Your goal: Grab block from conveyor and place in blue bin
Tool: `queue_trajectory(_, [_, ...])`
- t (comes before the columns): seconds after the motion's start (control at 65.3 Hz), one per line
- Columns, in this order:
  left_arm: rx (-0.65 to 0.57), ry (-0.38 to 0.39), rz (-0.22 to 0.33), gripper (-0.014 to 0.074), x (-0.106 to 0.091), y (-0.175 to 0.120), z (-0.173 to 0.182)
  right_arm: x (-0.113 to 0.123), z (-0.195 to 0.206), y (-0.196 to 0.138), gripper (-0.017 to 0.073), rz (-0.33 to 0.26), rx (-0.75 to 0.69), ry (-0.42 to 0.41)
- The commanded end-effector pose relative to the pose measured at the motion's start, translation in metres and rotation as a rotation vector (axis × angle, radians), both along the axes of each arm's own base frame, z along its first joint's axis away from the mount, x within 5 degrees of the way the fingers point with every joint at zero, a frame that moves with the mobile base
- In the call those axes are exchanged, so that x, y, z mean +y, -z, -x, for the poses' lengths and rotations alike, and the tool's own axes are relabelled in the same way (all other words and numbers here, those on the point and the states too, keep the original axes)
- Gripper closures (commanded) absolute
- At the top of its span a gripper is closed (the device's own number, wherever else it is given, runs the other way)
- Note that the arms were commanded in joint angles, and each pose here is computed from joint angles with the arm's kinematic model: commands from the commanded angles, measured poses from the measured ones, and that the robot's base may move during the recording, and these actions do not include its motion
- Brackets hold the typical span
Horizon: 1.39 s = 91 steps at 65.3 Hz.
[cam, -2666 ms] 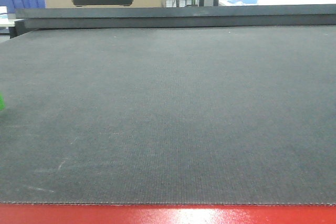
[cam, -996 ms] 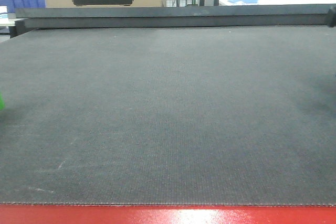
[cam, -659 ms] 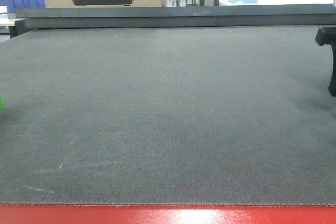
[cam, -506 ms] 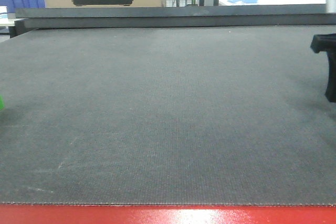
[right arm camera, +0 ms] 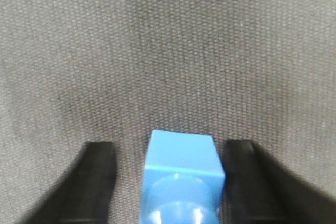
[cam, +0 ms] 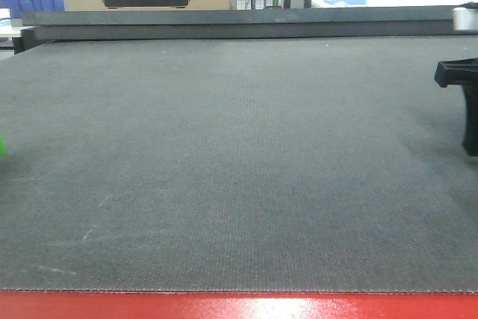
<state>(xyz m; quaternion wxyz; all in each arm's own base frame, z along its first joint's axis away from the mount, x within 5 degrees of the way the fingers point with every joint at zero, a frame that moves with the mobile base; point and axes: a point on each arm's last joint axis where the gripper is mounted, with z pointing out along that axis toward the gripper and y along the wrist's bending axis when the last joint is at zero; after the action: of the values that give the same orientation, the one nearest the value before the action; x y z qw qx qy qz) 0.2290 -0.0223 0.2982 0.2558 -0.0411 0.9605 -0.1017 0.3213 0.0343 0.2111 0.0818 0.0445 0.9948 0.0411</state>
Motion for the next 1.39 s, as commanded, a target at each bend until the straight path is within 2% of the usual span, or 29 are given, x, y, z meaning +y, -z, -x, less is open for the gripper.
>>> queue_trajectory(0.0, [-0.004,-0.041,0.015,0.0704,0.001,-0.004,-0.002,-0.001,0.000,-0.002,0.0506,0.012,0.006,-0.006])
queue_trajectory(0.092, [0.042,-0.053,-0.017,0.0704,0.004,-0.004,-0.009,-0.001,0.001,-0.002,0.0732,0.012,0.007,-0.006])
queue_trajectory(0.214, [0.101,-0.038,-0.064,0.0704,0.006,-0.007,-0.028,-0.001,0.003,-0.011,0.0715,0.010,-0.014,-0.006])
queue_trajectory(0.444, [0.146,-0.024,-0.133,0.0687,0.009,0.004,-0.077,-0.002,0.020,-0.052,0.0715,-0.001,-0.134,-0.006])
queue_trajectory(0.567, [0.202,-0.013,-0.184,0.0543,0.012,0.018,-0.091,-0.003,0.028,-0.069,0.0715,-0.006,-0.191,-0.006])
queue_trajectory(0.72, [0.256,-0.008,-0.192,0.0336,0.012,0.038,-0.100,-0.003,0.032,-0.075,0.0715,-0.008,-0.211,-0.006])
queue_trajectory(0.843, [0.276,-0.005,-0.192,0.0265,0.012,0.058,-0.108,-0.003,0.032,-0.074,0.0715,-0.008,-0.208,-0.006])
queue_trajectory(1.072, [0.304,-0.003,-0.189,0.0266,0.011,0.084,-0.120,-0.003,0.032,-0.074,0.0715,-0.007,-0.206,-0.006])
queue_trajectory(1.164, [0.330,0.000,-0.193,0.0303,0.011,0.090,-0.121,-0.003,0.032,-0.074,0.0715,-0.007,-0.206,-0.006])
queue_trajectory(1.256, [0.332,0.001,-0.197,0.0407,0.011,0.091,-0.121,-0.003,0.032,-0.074,0.0715,-0.007,-0.206,-0.006])
queue_trajectory(1.379, [0.347,0.002,-0.197,0.0633,0.011,0.085,-0.119,-0.003,0.032,-0.076,0.0715,-0.008,-0.217,-0.005])
